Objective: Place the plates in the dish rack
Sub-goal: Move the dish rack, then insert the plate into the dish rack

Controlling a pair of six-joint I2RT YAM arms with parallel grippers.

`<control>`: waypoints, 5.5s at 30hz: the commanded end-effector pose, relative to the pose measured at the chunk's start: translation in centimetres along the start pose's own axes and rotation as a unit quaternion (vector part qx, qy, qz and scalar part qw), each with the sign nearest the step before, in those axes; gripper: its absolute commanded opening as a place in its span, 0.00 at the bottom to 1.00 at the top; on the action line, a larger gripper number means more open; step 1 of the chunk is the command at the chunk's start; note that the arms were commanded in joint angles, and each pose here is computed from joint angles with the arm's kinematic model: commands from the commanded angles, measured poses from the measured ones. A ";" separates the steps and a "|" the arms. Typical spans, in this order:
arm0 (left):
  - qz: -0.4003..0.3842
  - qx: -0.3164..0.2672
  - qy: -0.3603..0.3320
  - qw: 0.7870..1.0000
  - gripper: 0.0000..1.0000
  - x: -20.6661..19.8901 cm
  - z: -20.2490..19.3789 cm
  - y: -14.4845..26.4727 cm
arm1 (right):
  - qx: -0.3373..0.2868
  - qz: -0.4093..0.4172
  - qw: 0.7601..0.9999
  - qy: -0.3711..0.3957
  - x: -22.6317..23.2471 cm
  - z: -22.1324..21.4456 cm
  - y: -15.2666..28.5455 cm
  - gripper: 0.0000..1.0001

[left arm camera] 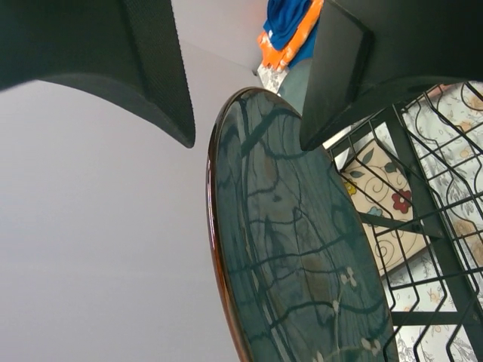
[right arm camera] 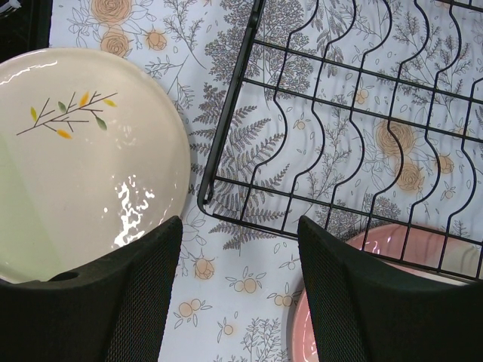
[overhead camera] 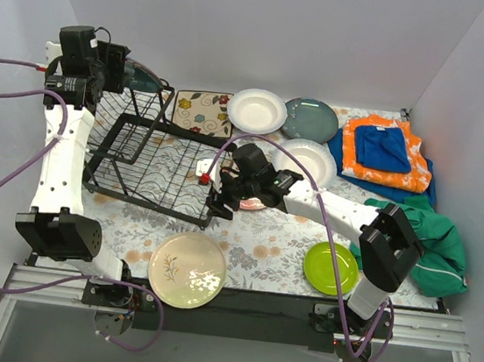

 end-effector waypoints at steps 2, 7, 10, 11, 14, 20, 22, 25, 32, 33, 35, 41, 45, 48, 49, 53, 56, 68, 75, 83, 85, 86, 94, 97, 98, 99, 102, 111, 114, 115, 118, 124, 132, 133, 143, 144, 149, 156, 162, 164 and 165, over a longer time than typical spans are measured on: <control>-0.021 -0.009 0.209 0.978 0.49 -2.9 1.2 0.8 | -0.024 -0.009 1.000 0.012 -0.2 1.5 1.4 0.68; -0.026 -0.008 0.205 0.978 0.32 -3.1 1.3 0.7 | -0.023 -0.010 1.000 0.009 -0.4 1.2 1.5 0.68; -0.028 -0.010 0.204 0.978 0.18 -3.1 1.5 0.9 | -0.024 -0.011 1.000 0.010 -0.5 1.3 1.4 0.68; -0.033 -0.010 0.205 0.978 0.14 -3.3 1.5 1.1 | -0.024 -0.009 1.000 0.010 -0.4 1.3 1.4 0.68; -0.046 -0.010 0.207 0.977 0.00 -3.7 1.8 1.4 | -0.024 -0.009 1.000 0.009 -0.4 1.3 1.4 0.68; -0.073 -0.005 0.210 0.975 0.00 -5.3 2.1 2.0 | -0.023 -0.008 1.000 0.007 -0.4 1.1 1.4 0.68; -0.080 -0.001 0.210 0.974 0.00 -5.8 2.1 2.2 | -0.021 -0.008 1.000 0.006 -0.3 1.0 1.4 0.68; -0.089 0.007 0.211 0.973 0.00 -6.7 2.0 2.4 | -0.022 -0.009 1.000 0.006 -0.4 1.0 1.4 0.68; -0.117 0.019 0.211 0.970 0.00 -8.5 2.1 3.8 | -0.023 -0.009 1.000 0.007 -0.4 1.1 1.4 0.68; -0.121 0.020 0.211 0.970 0.00 -8.7 2.1 4.1 | -0.023 -0.008 1.000 0.006 -0.4 1.1 1.3 0.68; -0.123 0.019 0.209 0.970 0.00 -8.8 2.2 4.2 | -0.023 -0.007 1.000 0.005 -0.3 1.0 1.3 0.68; -0.134 0.018 0.204 0.970 0.00 -9.1 2.4 4.7 | -0.022 -0.006 1.000 0.004 -0.3 1.0 1.2 0.68; -0.149 0.022 0.206 0.967 0.00 -9.8 2.6 5.2 | -0.021 -0.007 1.000 0.004 -0.3 0.9 1.2 0.68; -0.163 0.029 0.208 0.964 0.00 -10.4 2.6 5.8 | -0.021 -0.008 1.000 0.003 -0.4 0.8 1.3 0.68; -0.163 0.029 0.209 0.964 0.00 -10.5 2.6 5.8 | -0.022 -0.007 1.000 0.004 -0.3 0.9 1.2 0.68; -0.166 0.033 0.214 0.962 0.00 -10.7 2.6 6.2 | -0.023 -0.007 1.000 0.004 -0.4 1.0 1.2 0.68; -0.175 0.034 0.218 0.960 0.00 -11.1 2.7 6.9 | -0.021 -0.007 1.000 0.002 -0.4 0.8 1.2 0.68; -0.202 0.052 0.210 0.955 0.00 -12.9 2.5 8.6 | -0.021 -0.007 1.000 0.003 -0.4 0.9 1.1 0.68; -0.203 0.045 0.213 0.955 0.00 -12.9 2.8 9.3 | -0.019 -0.007 1.000 0.001 -0.4 0.7 1.0 0.68; -0.211 0.046 0.217 0.952 0.00 -13.2 2.8 10.7 | -0.019 -0.008 1.000 0.001 -0.5 0.7 1.0 0.68; -0.211 0.045 0.217 0.952 0.00 -13.0 2.9 11.1 | -0.018 -0.007 1.000 0.001 -0.5 0.7 1.0 0.68; -0.211 0.045 0.217 0.952 0.00 -13.0 2.9 11.3 | -0.018 -0.007 1.000 0.000 -0.5 0.6 1.0 0.68; -0.213 0.030 0.223 0.951 0.00 -12.5 3.3 12.3 | -0.017 -0.006 1.000 0.000 -0.4 0.5 0.9 0.68; -0.210 0.028 0.223 0.952 0.00 -12.4 3.4 12.5 | -0.017 -0.006 1.000 0.000 -0.4 0.5 0.9 0.68; -0.206 0.027 0.223 0.952 0.00 -12.2 3.3 12.6 | -0.016 -0.006 1.000 -0.001 -0.4 0.4 0.9 0.68; -0.205 0.027 0.224 0.952 0.00 -12.1 3.3 12.7 | -0.017 -0.006 1.000 0.000 -0.4 0.5 0.9 0.68; -0.201 0.023 0.227 0.953 0.00 -11.5 3.4 12.9 | -0.017 -0.006 1.000 0.000 -0.4 0.5 0.9 0.68; -0.193 0.014 0.229 0.954 0.00 -10.6 3.5 13.7 | -0.017 -0.005 1.000 0.001 -0.4 0.5 0.8 0.68; -0.186 0.011 0.229 0.955 0.00 -10.0 3.5 13.4 | -0.017 -0.005 1.000 0.000 -0.5 0.5 0.8 0.68; -0.186 0.012 0.230 0.955 0.00 -10.0 3.5 13.4 | -0.017 -0.005 1.000 0.000 -0.4 0.5 0.8 0.68; -0.180 0.013 0.229 0.957 0.00 -9.8 3.4 12.9 | -0.016 -0.005 1.000 0.000 -0.4 0.5 0.8 0.68; -0.172 0.017 0.225 0.959 0.00 -9.7 3.2 11.7 | -0.014 -0.006 1.000 0.000 -0.4 0.3 0.8 0.68; -0.150 0.023 0.221 0.963 0.00 -9.1 2.9 10.3 | -0.013 -0.007 1.000 -0.001 -0.5 0.2 0.7 0.68; -0.148 0.022 0.222 0.964 0.00 -8.9 2.8 10.3 | -0.012 -0.007 1.000 -0.002 -0.5 0.2 0.7 0.68; -0.135 0.024 0.219 0.966 0.00 -8.0 2.6 9.0 | -0.010 -0.006 1.000 -0.005 -0.6 0.1 0.5 0.68; -0.134 0.025 0.219 0.966 0.00 -8.0 2.6 8.9 | -0.012 -0.007 1.000 -0.003 -0.6 0.2 0.5 0.68; -0.130 0.028 0.215 0.967 0.00 -8.1 2.4 8.0 | -0.009 -0.007 1.000 -0.006 -0.6 0.0 0.5 0.68; -0.126 0.029 0.211 0.969 0.00 -8.1 2.3 7.1 | -0.008 -0.008 1.000 -0.005 -0.6 -0.1 0.5 0.68; -0.127 0.028 0.206 0.970 0.00 -8.4 2.3 6.9 | -0.007 -0.005 1.000 -0.007 -0.5 -0.2 0.3 0.68; -0.124 0.027 0.203 0.971 0.00 -8.4 2.3 6.7 | -0.009 -0.006 1.000 -0.006 -0.6 -0.1 0.3 0.68; -0.126 0.027 0.202 0.971 0.00 -8.5 2.3 6.8 | -0.008 -0.006 1.000 -0.007 -0.6 -0.2 0.3 0.68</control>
Point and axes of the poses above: each gripper's point midway between its finger pads, its own y axis back along the fingers, its own x axis along the line the jaws close on, z = x × y, the point moved 4 cm from there along y, back along the fingers, and after that the axes turned 6 degrees about y, right-handed, at the moved point
